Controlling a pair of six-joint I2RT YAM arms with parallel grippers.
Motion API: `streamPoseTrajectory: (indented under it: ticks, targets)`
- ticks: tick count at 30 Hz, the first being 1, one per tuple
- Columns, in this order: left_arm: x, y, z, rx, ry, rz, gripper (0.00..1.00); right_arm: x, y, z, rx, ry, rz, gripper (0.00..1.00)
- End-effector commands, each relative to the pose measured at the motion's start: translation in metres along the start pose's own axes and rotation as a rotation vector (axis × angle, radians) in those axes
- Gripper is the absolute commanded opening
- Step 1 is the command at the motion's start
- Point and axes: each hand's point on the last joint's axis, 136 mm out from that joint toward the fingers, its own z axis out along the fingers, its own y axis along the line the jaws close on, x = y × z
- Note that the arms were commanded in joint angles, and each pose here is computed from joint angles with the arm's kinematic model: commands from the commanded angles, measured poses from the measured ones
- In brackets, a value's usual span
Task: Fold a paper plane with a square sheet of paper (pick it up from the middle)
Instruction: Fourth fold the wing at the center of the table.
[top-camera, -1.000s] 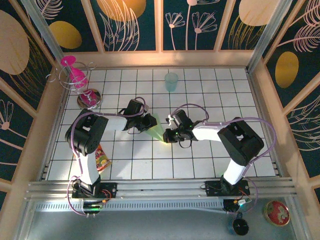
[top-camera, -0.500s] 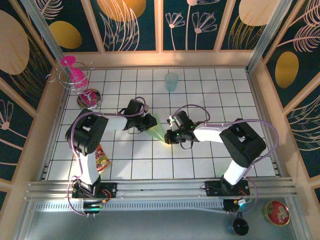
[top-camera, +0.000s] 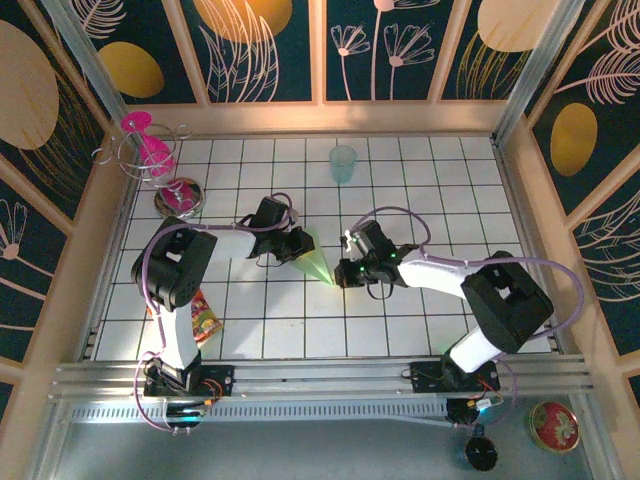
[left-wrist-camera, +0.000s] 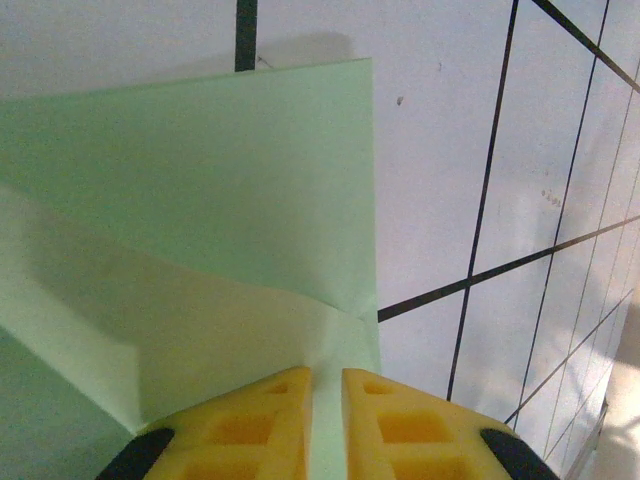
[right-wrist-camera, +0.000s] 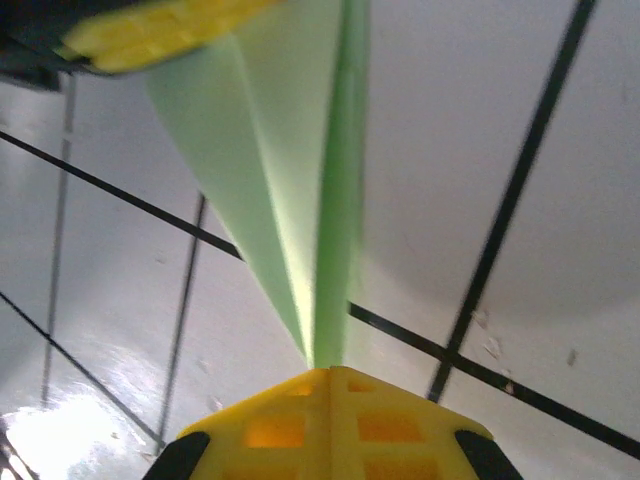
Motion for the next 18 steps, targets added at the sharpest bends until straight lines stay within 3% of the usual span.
streamPoseTrajectory:
  ticks: [1, 11, 18]
  targets:
    - [0.014, 0.075, 0.008, -0.255, 0.011, -0.096, 0.17, -0.026, 0.014, 0.003, -0.042, -0.057, -0.017, 0.03]
    - [0.018, 0.084, 0.007, -0.289, 0.013, -0.12, 0.19, -0.055, 0.026, 0.045, -0.104, -0.045, -0.02, 0.0]
    - [0.021, 0.107, 0.005, -0.388, 0.002, -0.134, 0.18, -0.049, 0.012, 0.061, -0.069, -0.009, -0.014, 0.0]
